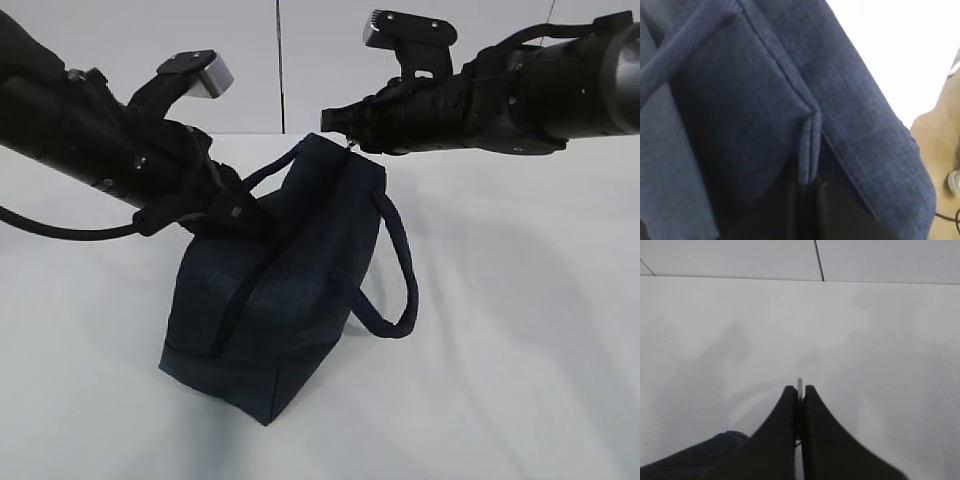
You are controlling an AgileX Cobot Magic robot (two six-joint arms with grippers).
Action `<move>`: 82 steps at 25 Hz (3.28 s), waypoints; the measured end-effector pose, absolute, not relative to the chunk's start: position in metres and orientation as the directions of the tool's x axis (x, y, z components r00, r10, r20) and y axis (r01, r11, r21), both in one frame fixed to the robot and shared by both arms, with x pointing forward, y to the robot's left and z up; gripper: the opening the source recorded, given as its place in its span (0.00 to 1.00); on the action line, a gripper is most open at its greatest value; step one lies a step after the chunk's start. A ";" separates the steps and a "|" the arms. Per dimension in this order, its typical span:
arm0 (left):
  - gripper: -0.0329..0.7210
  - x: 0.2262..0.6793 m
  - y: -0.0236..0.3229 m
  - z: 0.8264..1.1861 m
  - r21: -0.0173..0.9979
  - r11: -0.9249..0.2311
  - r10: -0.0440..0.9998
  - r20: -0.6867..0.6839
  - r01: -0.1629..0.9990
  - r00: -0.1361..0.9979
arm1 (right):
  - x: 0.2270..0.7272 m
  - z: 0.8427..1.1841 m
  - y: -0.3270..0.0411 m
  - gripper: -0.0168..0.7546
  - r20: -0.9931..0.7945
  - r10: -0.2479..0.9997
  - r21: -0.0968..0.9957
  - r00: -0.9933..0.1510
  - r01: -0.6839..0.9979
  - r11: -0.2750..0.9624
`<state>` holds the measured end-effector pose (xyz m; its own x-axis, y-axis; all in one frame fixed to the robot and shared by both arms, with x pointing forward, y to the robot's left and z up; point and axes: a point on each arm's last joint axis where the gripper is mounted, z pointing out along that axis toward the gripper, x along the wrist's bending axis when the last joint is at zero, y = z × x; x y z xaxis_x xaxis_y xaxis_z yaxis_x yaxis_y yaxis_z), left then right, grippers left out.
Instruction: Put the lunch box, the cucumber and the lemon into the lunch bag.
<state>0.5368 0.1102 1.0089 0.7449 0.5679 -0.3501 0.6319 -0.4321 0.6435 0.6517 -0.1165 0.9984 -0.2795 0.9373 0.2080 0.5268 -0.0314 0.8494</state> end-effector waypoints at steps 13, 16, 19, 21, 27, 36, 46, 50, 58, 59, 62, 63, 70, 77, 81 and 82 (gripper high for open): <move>0.06 0.528 0.119 1.017 0.605 -0.511 0.571 -0.292 0.611 0.767 | 0.662 0.966 -0.110 0.02 0.327 0.926 0.779 -0.187 0.608 -0.153; 0.06 0.528 0.120 1.017 0.603 -0.524 0.569 -0.278 0.602 0.774 | 0.662 0.964 -0.110 0.02 0.371 0.917 0.756 -0.150 0.621 -0.204; 0.06 0.528 0.121 1.017 0.600 -0.530 0.568 -0.274 0.599 0.776 | 0.663 0.961 -0.110 0.02 0.387 0.912 0.744 -0.133 0.629 -0.224; 0.06 0.528 0.121 1.016 0.600 -0.533 0.567 -0.271 0.597 0.778 | 0.663 0.956 -0.109 0.02 0.397 0.909 0.734 -0.127 0.638 -0.231; 0.06 0.528 0.121 1.016 0.597 -0.537 0.566 -0.268 0.596 0.779 | 0.665 0.946 -0.107 0.02 0.412 0.904 0.716 -0.116 0.654 -0.243; 0.06 0.527 0.121 1.016 0.595 -0.540 0.564 -0.269 0.596 0.781 | 0.666 0.939 -0.107 0.02 0.393 0.911 0.718 -0.128 0.661 -0.217; 0.06 0.527 0.121 1.016 0.593 -0.540 0.564 -0.272 0.598 0.779 | 0.666 0.938 -0.108 0.02 0.333 0.930 0.741 -0.155 0.652 -0.157; 0.06 0.527 0.121 1.016 0.592 -0.540 0.564 -0.273 0.598 0.780 | 0.666 0.938 -0.108 0.02 0.323 0.932 0.746 -0.163 0.650 -0.145; 0.06 0.527 0.121 1.016 0.591 -0.539 0.564 -0.274 0.599 0.779 | 0.666 0.938 -0.108 0.02 0.308 0.935 0.752 -0.176 0.647 -0.126; 0.06 0.527 0.121 1.016 0.591 -0.539 0.564 -0.274 0.599 0.779 | 0.666 0.938 -0.108 0.02 0.304 0.936 0.754 -0.180 0.646 -0.121; 0.06 0.527 0.121 1.016 0.591 -0.539 0.564 -0.274 0.599 0.779 | 0.666 0.938 -0.108 0.02 0.281 0.939 0.762 -0.199 0.640 -0.093; 0.06 0.527 0.121 1.016 0.591 -0.539 0.564 -0.274 0.599 0.779 | 0.666 0.938 -0.109 0.02 0.274 0.940 0.765 -0.205 0.638 -0.084; 0.06 0.527 0.121 1.016 0.591 -0.539 0.564 -0.274 0.599 0.779 | 0.666 0.938 -0.109 0.02 0.247 0.944 0.773 -0.221 0.632 -0.054; 0.06 0.527 0.121 1.016 0.590 -0.540 0.563 -0.276 0.600 0.779 | 0.667 0.939 -0.109 0.08 0.202 0.946 0.788 -0.252 0.616 -0.005; 0.05 0.525 0.121 1.016 0.581 -0.548 0.554 -0.287 0.602 0.781 | 0.670 0.942 -0.111 0.32 0.153 0.951 0.805 -0.269 0.592 0.038; 0.05 0.525 0.121 1.016 0.581 -0.549 0.554 -0.286 0.601 0.782 | 0.671 0.944 -0.111 0.38 0.139 0.951 0.810 -0.276 0.584 0.050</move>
<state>0.5251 0.1211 1.0156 0.7820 0.5540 -0.2857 0.6011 -0.5489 0.5808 0.6708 -0.1107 0.9436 -0.2755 0.9511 0.1394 0.5842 0.0505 0.8101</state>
